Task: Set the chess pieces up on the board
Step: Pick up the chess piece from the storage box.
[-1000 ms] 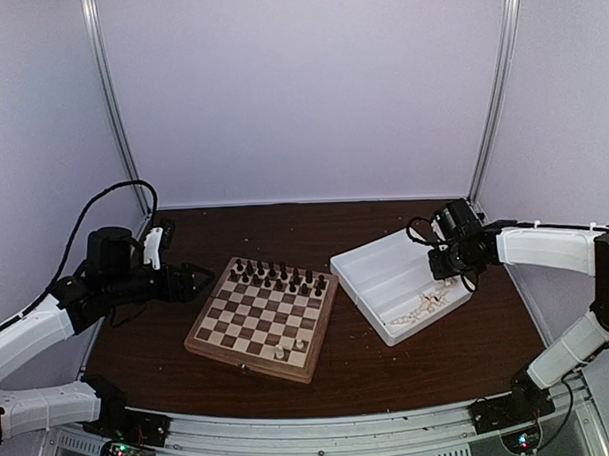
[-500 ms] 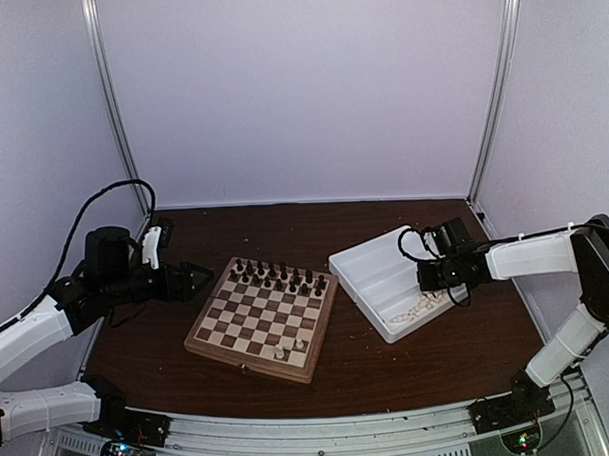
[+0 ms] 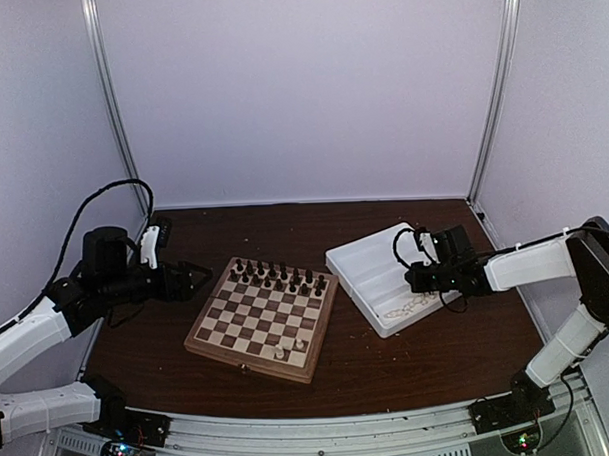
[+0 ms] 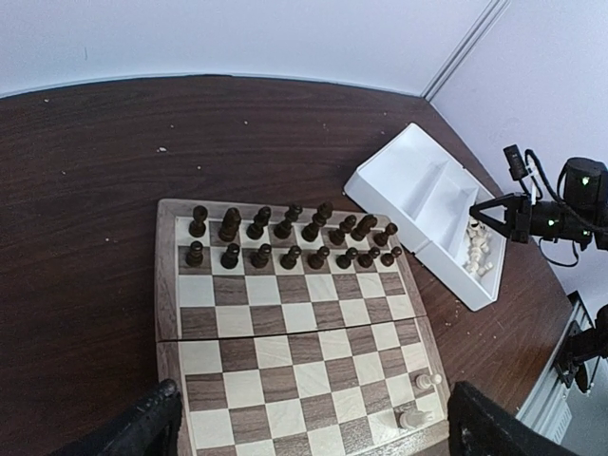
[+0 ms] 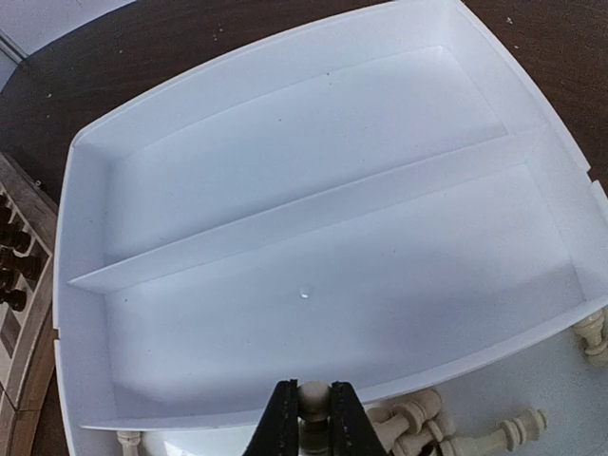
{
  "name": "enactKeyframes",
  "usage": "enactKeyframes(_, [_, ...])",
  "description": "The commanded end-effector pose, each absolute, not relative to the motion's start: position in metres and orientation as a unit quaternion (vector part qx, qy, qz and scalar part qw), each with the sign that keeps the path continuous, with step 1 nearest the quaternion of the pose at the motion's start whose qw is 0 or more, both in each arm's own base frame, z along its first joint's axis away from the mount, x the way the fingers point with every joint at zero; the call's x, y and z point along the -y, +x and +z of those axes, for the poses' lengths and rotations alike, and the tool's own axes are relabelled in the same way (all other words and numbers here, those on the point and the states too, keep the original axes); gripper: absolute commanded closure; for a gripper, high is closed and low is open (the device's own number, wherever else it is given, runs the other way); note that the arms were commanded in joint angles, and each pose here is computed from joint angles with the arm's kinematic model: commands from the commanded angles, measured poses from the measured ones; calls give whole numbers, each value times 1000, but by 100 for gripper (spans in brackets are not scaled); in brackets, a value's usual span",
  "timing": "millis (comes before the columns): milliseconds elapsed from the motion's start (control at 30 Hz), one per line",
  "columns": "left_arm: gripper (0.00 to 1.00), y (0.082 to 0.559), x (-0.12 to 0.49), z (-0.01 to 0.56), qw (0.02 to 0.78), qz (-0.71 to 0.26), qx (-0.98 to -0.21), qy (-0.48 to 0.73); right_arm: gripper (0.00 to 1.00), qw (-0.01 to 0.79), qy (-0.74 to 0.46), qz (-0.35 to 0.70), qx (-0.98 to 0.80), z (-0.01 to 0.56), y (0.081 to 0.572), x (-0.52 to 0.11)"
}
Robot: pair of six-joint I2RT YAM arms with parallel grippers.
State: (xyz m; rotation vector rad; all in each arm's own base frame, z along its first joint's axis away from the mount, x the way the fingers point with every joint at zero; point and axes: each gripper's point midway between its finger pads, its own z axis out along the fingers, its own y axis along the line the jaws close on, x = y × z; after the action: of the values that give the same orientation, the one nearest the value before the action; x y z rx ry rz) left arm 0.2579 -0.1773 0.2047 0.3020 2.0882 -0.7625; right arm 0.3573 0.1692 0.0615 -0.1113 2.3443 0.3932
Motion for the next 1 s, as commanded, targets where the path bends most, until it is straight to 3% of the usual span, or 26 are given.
enactKeyframes(0, [2,259,179,218,449,-312,-828,125,89,404,-63,195,-891,79,365,-195])
enactKeyframes(967, [2,260,179,217,447,-311,-830,121,90,408,-135,277,-860,78,284,-263])
